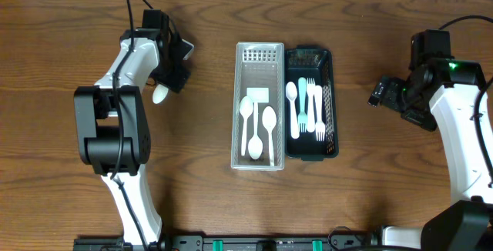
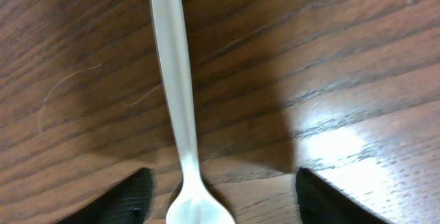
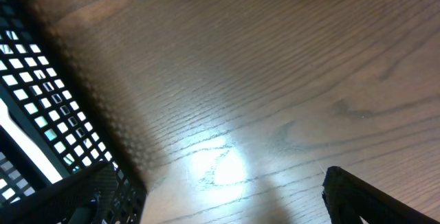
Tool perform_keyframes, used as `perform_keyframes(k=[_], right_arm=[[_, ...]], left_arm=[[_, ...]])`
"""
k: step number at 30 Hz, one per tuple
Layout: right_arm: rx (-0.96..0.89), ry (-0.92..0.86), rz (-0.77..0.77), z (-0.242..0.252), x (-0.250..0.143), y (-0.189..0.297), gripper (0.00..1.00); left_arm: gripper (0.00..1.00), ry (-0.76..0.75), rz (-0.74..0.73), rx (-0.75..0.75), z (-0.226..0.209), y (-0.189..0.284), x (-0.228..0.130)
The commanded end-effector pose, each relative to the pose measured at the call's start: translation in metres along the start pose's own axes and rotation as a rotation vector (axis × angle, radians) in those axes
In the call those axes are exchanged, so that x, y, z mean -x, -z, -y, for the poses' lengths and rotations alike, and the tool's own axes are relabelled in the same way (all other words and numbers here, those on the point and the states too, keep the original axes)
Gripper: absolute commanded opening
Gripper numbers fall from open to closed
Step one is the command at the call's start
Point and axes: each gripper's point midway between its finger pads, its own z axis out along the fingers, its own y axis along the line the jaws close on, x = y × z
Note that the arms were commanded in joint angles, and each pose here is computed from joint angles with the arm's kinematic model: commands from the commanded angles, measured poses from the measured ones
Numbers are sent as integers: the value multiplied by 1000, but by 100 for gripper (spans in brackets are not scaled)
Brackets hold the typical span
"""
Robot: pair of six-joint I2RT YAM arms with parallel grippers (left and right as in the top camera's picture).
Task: Pack container
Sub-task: 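Move the left gripper to the last loose white spoon and grasp it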
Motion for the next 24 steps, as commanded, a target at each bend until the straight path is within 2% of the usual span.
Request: perform_keyframes(k=[1,6,14,17,22,24], right_arm=[[9,3,-14,-1,-2,-1,99],[16,3,-21,-2,-4,-1,99],[9,5,-37,0,-8,-1,99],[8,6,-41,0,-9,-1,99],[6,18,-49,-3,-12,0,99],[6,23,-49,-4,-13,0,99]], left_arm=[[63,62,-22,-35,0,-13,-10],[63,110,34,-161,13,-13,-4],[62,173,27,-159,6,-13,-9],[56,174,19,-163,7,-15,-11],[55,175,-11,-162,8,-25,-16],[52,173,-45,-129,3,-32,-23]])
